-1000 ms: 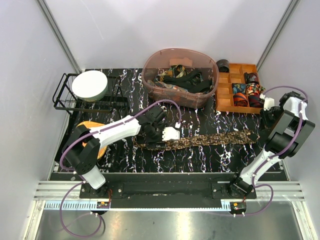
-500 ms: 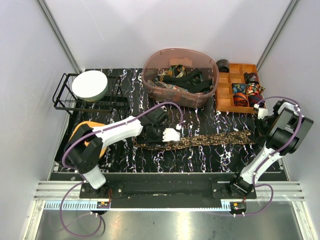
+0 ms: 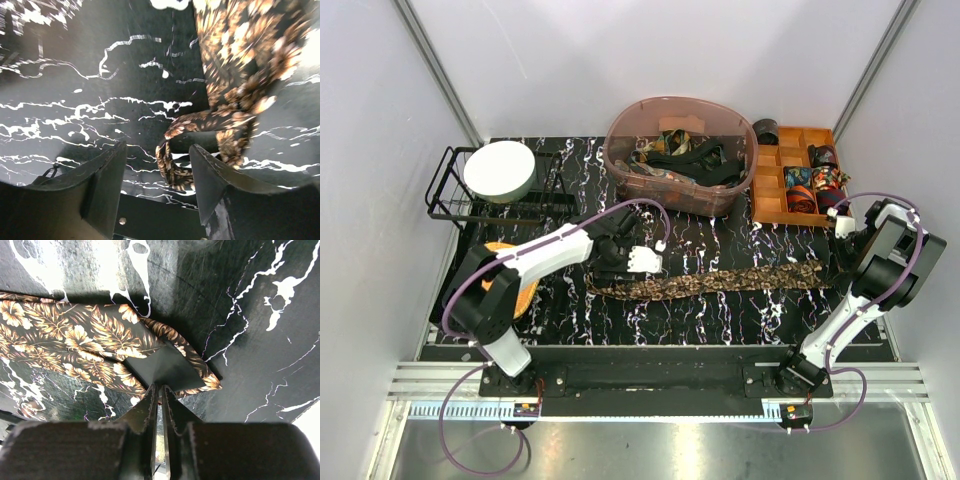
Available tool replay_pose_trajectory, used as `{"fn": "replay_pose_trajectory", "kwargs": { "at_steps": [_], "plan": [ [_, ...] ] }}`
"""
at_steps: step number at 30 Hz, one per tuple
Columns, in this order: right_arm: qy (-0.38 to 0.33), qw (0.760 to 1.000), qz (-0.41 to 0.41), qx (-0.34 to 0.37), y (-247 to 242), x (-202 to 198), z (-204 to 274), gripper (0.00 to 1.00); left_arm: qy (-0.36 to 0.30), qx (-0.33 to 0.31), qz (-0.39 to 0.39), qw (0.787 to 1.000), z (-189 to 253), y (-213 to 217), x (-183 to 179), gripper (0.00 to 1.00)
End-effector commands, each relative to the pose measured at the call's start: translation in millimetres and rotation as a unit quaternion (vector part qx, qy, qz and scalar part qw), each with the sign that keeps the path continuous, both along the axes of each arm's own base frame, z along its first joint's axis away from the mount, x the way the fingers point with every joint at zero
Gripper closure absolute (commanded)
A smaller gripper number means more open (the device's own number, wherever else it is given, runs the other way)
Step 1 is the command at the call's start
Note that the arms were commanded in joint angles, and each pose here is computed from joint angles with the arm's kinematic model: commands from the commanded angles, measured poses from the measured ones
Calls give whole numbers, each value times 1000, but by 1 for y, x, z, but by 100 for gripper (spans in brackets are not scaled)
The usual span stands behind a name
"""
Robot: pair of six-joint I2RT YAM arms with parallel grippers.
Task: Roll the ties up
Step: Flatten out the tie at the center of the board.
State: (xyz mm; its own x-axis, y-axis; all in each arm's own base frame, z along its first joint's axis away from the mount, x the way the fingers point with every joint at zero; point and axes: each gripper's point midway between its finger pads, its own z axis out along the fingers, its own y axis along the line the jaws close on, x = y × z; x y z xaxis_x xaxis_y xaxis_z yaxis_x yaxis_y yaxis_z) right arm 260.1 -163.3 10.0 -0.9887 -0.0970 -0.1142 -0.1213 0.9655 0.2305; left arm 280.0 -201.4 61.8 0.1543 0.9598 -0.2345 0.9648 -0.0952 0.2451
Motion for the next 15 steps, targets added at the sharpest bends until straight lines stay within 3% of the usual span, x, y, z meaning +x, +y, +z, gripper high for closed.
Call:
{"fn": "replay_pose_trajectory", "kwargs": {
  "at_steps": [1,3,5,11,15],
  "plan": [
    [3,999,12,-53,-27,5,-20,88,-19,37,-35,999,-7,9,13,43],
    [2,998,12,-56,-28,6,-20,88,-12,48,-42,998,-14,12,14,47],
    [2,998,14,-60,-31,7,-19,88,-8,55,-40,998,-18,14,16,65],
    [1,997,18,-69,-35,8,-18,89,-29,22,-4,999,4,17,28,95],
    [-1,997,20,-71,-36,9,-17,89,-45,-12,32,998,25,26,31,100]
  ]
}}
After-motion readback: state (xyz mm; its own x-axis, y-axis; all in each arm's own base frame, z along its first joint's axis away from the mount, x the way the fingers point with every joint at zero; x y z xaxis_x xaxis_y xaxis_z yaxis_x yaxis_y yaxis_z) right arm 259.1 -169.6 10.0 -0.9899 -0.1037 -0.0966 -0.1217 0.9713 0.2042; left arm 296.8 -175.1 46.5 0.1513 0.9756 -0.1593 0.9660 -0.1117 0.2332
